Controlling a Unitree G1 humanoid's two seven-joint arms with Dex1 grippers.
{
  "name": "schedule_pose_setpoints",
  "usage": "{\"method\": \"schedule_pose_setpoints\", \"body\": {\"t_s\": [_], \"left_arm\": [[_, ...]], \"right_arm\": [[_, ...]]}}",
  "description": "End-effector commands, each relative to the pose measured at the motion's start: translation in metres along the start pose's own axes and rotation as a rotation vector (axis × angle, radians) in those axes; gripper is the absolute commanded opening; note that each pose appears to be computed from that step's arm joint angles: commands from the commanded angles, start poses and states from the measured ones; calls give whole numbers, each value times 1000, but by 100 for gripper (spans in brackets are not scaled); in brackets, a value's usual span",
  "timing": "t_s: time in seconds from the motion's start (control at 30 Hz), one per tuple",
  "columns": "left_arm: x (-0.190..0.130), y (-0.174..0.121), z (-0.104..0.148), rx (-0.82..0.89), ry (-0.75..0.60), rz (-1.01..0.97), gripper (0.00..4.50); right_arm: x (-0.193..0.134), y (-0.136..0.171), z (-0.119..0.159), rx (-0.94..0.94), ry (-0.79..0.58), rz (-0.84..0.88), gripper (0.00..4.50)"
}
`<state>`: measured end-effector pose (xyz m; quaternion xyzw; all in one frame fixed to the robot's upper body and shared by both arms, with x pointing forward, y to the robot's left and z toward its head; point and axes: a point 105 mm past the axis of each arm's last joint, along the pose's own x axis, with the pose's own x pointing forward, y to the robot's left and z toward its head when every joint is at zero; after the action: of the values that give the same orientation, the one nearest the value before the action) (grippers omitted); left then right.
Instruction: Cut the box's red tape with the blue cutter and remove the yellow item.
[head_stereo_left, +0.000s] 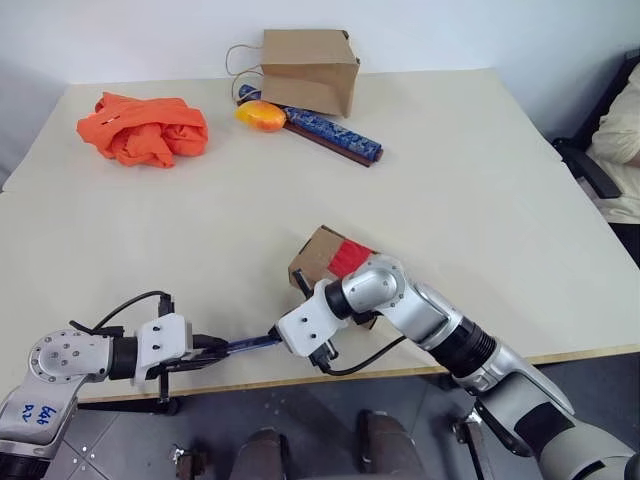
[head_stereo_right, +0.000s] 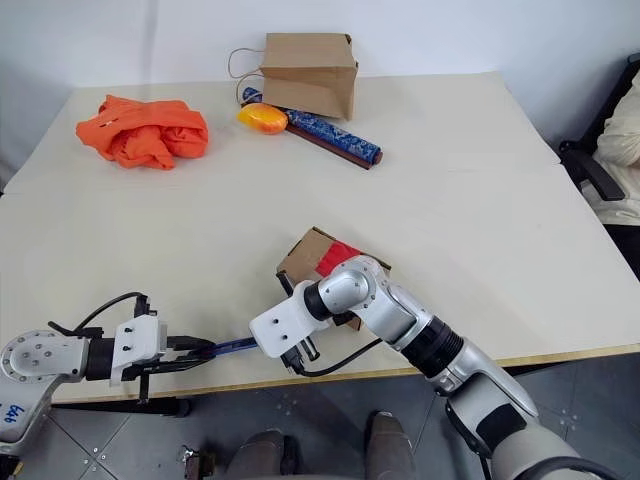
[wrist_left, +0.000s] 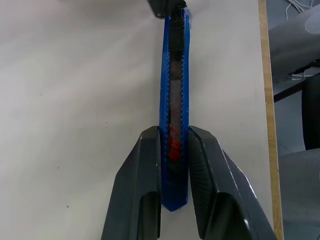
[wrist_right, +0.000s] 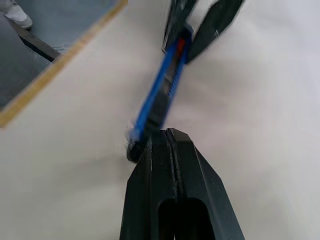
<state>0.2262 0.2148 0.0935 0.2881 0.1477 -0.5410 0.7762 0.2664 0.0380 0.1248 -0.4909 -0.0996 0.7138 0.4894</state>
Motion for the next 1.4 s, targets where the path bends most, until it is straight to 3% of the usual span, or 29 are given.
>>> {"method": "schedule_pose_setpoints", "body": {"t_s": [0.03,0.53,0.93,1.13,1.4], "left_arm": [[1,-7,-8,-39,37,-25,44],[3,-5,-4,-35,26,-23,44],[7,-4,-3,-31,10,-17,44],[6,-1,-3,-37,4,4,44],[11,-1,-4,-40,-3,-1,44]], "right_arm": [[-3,-1,11,-37,-43,-9,3],[16,5,2,-9,-40,11,3],[39,-9,27,-42,-120,17,3],[15,-25,31,52,-167,-58,3],[5,-14,15,42,-88,-14,3]]}}
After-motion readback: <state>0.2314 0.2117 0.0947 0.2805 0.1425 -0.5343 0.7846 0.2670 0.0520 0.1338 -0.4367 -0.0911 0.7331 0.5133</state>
